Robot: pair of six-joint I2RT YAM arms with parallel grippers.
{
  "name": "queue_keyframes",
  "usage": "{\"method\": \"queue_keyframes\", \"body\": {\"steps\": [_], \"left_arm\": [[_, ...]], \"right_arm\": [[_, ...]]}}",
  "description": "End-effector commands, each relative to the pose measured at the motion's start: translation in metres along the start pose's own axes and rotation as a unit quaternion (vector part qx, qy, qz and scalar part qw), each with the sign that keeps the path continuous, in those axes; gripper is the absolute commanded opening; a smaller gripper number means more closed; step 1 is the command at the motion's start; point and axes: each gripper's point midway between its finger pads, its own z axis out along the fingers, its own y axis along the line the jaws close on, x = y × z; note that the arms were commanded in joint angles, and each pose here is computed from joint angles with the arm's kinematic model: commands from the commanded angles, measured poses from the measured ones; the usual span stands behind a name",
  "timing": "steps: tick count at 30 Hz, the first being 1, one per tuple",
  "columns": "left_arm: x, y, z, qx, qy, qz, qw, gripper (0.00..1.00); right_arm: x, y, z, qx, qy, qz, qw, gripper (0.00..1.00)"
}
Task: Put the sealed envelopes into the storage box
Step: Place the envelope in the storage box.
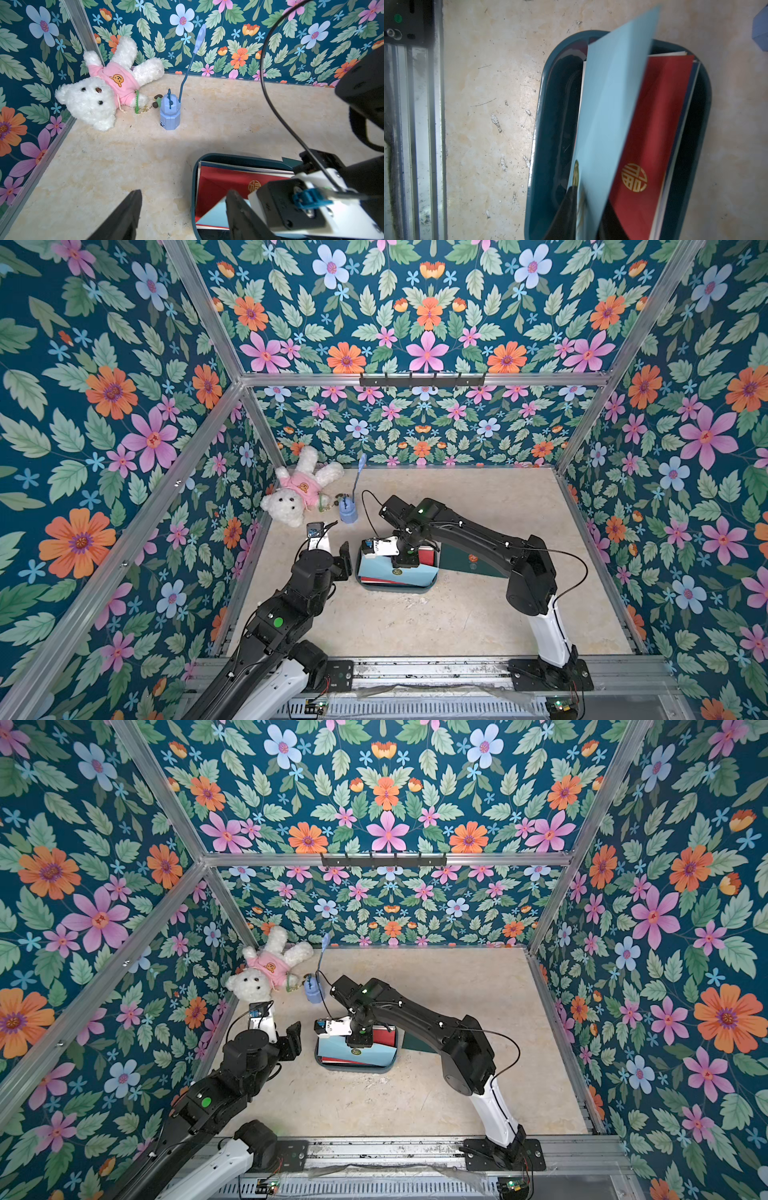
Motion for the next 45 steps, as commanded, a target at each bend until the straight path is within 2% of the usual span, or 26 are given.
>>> {"method": "queue_keyframes", "body": {"steps": [1, 5, 10, 18, 26, 27, 29, 32, 36, 40, 42, 43, 45], "left_arm": [[-0.001, -0.001, 0.000, 0.002, -0.001, 0.002, 1.000, 0.70], [-0.001, -0.001, 0.000, 0.002, 0.000, 0.003, 1.000, 0.70], [-0.001, -0.001, 0.000, 0.001, 0.000, 0.003, 1.000, 0.70], [-0.001, -0.001, -0.001, 0.004, -0.001, 0.002, 1.000, 0.70], [0.002, -0.004, 0.002, 0.008, 0.006, 0.005, 1.000, 0.70], [0.002, -0.004, 0.002, 0.008, 0.007, 0.004, 1.000, 0.70], [0.002, -0.004, 0.002, 0.008, 0.007, 0.004, 1.000, 0.70], [0.003, -0.005, 0.004, 0.008, 0.009, 0.003, 1.000, 0.70], [0.005, -0.007, 0.005, 0.012, 0.014, -0.001, 1.000, 0.70], [0.002, -0.013, 0.008, 0.022, 0.013, -0.009, 1.000, 0.70], [-0.001, -0.021, 0.012, 0.035, 0.014, -0.010, 0.999, 0.71], [-0.002, -0.026, 0.015, 0.043, 0.015, -0.010, 0.999, 0.70], [-0.005, -0.044, 0.023, 0.073, 0.027, -0.008, 0.997, 0.68]], "right_arm": [[-0.001, 0.004, 0.003, -0.010, -0.007, 0.014, 1.000, 0.23], [0.003, 0.009, 0.006, -0.018, -0.005, 0.016, 1.000, 0.21], [0.001, 0.009, 0.005, -0.019, -0.009, 0.012, 1.000, 0.00], [-0.008, 0.007, -0.018, -0.007, -0.017, 0.005, 1.000, 0.00], [0.006, 0.009, 0.008, -0.028, 0.013, 0.022, 0.999, 0.00], [0.007, 0.009, 0.011, -0.029, 0.016, 0.024, 0.999, 0.04], [0.006, 0.002, 0.011, -0.009, 0.017, 0.029, 0.999, 0.20], [0.003, -0.009, 0.004, 0.024, 0.011, 0.027, 0.999, 0.29], [-0.005, -0.031, -0.018, 0.068, -0.024, 0.053, 0.996, 0.33], [-0.008, -0.063, -0.045, 0.119, -0.086, 0.105, 0.984, 0.34], [-0.006, -0.077, -0.063, 0.142, -0.130, 0.145, 0.971, 0.34], [-0.005, -0.084, -0.074, 0.159, -0.156, 0.167, 0.960, 0.34], [0.008, -0.099, -0.096, 0.189, -0.220, 0.236, 0.927, 0.34]]}}
